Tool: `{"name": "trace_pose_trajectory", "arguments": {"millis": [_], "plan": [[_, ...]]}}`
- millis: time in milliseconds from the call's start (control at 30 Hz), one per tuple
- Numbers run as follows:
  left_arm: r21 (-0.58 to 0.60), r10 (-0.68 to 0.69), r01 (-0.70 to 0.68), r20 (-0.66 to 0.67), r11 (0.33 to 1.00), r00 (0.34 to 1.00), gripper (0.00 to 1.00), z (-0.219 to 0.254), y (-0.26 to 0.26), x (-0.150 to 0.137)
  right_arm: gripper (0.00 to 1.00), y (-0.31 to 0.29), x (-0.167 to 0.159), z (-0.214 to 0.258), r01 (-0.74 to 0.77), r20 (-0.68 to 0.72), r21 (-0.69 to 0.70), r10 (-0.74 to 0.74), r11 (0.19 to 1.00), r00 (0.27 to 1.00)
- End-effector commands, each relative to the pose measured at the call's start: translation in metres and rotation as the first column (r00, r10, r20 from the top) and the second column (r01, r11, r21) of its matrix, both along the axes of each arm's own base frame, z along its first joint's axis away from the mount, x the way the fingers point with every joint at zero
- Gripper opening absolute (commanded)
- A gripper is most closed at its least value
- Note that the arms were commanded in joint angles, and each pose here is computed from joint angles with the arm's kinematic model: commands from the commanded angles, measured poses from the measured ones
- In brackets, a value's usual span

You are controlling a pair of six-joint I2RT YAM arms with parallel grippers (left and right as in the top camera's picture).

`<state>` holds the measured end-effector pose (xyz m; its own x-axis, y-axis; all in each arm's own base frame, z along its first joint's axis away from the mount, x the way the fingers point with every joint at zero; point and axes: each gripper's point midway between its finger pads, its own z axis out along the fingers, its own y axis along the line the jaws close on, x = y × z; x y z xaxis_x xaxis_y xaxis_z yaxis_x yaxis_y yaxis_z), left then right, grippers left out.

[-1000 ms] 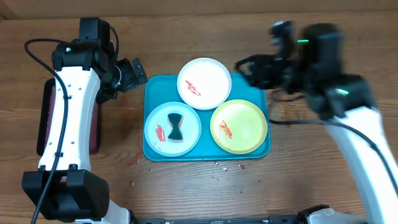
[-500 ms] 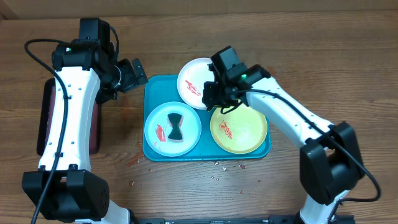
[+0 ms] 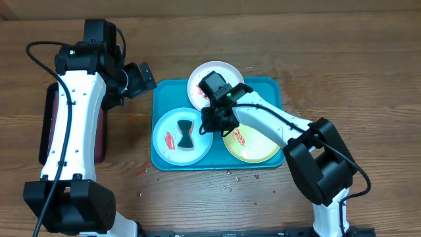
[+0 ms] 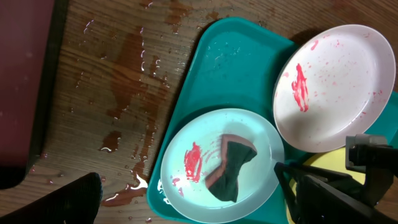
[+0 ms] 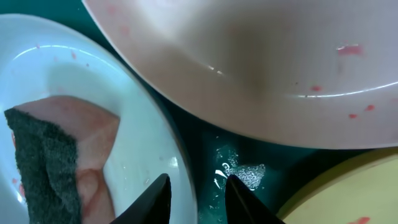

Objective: Clean dirty plates on tray and stack at the side

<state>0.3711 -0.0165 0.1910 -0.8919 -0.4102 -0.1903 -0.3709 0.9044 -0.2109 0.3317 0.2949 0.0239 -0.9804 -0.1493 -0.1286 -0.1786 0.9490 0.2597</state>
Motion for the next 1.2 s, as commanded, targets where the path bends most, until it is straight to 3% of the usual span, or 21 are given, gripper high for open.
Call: {"name": "trace_pose_trajectory", "arguments": {"millis": [0, 67, 233, 333, 433, 500, 600, 667, 767, 967, 1033, 1167], "plan": [[-0.009, -0.009, 0.009, -0.012, 1.000, 1.000, 1.00, -0.004, -0.001, 0.000, 0.31, -0.002, 0.002, -0.001, -0.002, 0.010, -0.010, 0.002, 1.000, 1.000], [-0.011, -0.009, 0.009, -0.015, 1.000, 1.000, 1.00, -0.004, -0.002, -0.001, 0.31, 0.000, -0.003, -0.003, -0.008, -0.004, -0.002, 0.008, 1.000, 1.000], [-0.084, -0.094, 0.092, -0.011, 0.992, 0.996, 0.86, -0.002, -0.017, -0.004, 0.29, -0.002, -0.016, -0.018, -0.013, -0.029, -0.009, 0.012, 1.000, 0.999], [-0.087, -0.104, 0.102, -0.009, 0.991, 0.995, 0.69, -0.002, -0.019, -0.005, 0.23, -0.006, -0.019, -0.022, -0.011, -0.041, -0.018, 0.010, 1.000, 0.999], [-0.095, -0.109, 0.106, -0.025, 0.990, 0.994, 0.63, -0.007, -0.021, -0.008, 0.22, -0.005, -0.019, -0.022, -0.011, -0.039, -0.016, 0.010, 1.000, 0.999], [-0.099, -0.121, 0.116, -0.047, 0.988, 0.991, 0.62, -0.015, -0.026, -0.012, 0.22, -0.005, -0.018, -0.022, -0.011, -0.034, -0.013, 0.010, 1.000, 0.999], [-0.104, -0.170, 0.160, -0.090, 0.982, 0.981, 0.52, -0.040, -0.043, -0.023, 0.13, -0.003, -0.016, -0.021, 0.008, -0.031, -0.005, -0.008, 1.000, 0.999], [-0.110, -0.200, 0.188, -0.105, 0.976, 0.974, 0.43, -0.056, -0.055, -0.028, 0.13, -0.002, -0.015, -0.021, 0.012, -0.030, -0.003, -0.012, 1.000, 0.999], [-0.111, -0.236, 0.224, -0.113, 0.968, 0.965, 0.42, -0.077, -0.070, -0.034, 0.13, -0.002, -0.015, -0.021, 0.012, -0.029, -0.003, -0.012, 1.000, 1.000], [-0.112, -0.255, 0.243, -0.109, 0.963, 0.961, 0.26, -0.109, -0.089, -0.040, 0.13, -0.002, -0.015, -0.021, 0.012, -0.029, -0.003, -0.012, 1.000, 1.000], [-0.108, -0.238, 0.226, -0.115, 0.968, 0.964, 0.26, -0.118, -0.089, -0.042, 0.12, -0.002, -0.015, -0.021, 0.012, -0.029, -0.003, -0.012, 1.000, 0.999], [-0.115, -0.231, 0.217, -0.124, 0.969, 0.965, 0.36, -0.132, -0.089, -0.048, 0.13, -0.003, -0.015, -0.021, 0.012, -0.029, -0.004, -0.012, 1.000, 1.000]]}}
